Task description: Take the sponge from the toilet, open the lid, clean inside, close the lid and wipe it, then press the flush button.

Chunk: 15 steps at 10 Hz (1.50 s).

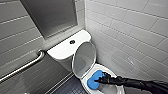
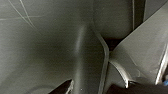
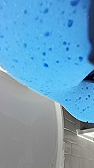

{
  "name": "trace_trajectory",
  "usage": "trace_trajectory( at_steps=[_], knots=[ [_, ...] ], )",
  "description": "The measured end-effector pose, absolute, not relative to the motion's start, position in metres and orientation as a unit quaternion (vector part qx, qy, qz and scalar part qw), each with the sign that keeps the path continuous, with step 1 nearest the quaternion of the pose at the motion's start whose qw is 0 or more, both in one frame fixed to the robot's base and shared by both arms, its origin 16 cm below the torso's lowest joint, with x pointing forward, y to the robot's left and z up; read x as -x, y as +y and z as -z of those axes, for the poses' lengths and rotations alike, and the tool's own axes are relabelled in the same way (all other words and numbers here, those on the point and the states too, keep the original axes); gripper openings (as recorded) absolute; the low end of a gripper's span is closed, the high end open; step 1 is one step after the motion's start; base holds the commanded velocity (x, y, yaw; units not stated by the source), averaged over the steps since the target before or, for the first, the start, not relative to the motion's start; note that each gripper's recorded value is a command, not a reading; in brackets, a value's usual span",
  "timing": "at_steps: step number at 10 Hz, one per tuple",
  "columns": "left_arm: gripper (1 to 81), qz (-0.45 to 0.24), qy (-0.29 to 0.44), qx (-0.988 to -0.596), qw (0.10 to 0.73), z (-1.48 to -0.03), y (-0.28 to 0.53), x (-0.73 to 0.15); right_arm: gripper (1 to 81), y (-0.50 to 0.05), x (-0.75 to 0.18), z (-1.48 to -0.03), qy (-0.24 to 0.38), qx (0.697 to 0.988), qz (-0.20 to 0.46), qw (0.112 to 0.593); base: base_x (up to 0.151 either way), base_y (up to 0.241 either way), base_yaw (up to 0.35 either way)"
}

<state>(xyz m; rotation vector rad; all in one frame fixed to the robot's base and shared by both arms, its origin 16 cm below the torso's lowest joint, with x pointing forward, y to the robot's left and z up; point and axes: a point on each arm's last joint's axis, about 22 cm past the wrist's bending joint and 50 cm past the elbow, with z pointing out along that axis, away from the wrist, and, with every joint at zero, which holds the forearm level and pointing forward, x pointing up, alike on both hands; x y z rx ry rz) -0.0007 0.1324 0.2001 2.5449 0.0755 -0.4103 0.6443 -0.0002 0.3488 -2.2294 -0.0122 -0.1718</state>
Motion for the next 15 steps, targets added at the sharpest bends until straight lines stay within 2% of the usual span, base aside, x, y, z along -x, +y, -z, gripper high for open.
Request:
trace_trajectory(
  at_steps=[3,6,8,11,15],
  knots=[
    [81.1,0.153,0.028,-0.948,0.278,-0.2,0.132,0.0,1.0,0.044,-0.633,-0.35,0.004,0.89,0.051,0.454,0.0,0.0,0.0],
    [81.1,0.153,0.028,-0.948,0.278,-0.2,0.132,0.001,1.0,0.03,-0.598,-0.305,0.037,0.902,0.028,0.429,0.0,0.0,0.0],
    [81.1,0.153,0.028,-0.948,0.278,-0.2,0.132,0.001,1.0,0.027,-0.596,-0.299,0.05,0.9,0.038,0.432,0.0,0.0,0.0],
    [81.1,0.153,0.028,-0.948,0.278,-0.2,0.132,0.0,1.0,-0.001,-0.577,-0.3,0.054,0.9,0.026,0.432,0.0,0.0,0.0],
    [81.1,0.153,0.028,-0.948,0.278,-0.2,0.133,0.001,1.0,-0.08,-0.526,-0.3,0.076,0.904,0.012,0.42,0.0,0.0,0.0]
  ],
)
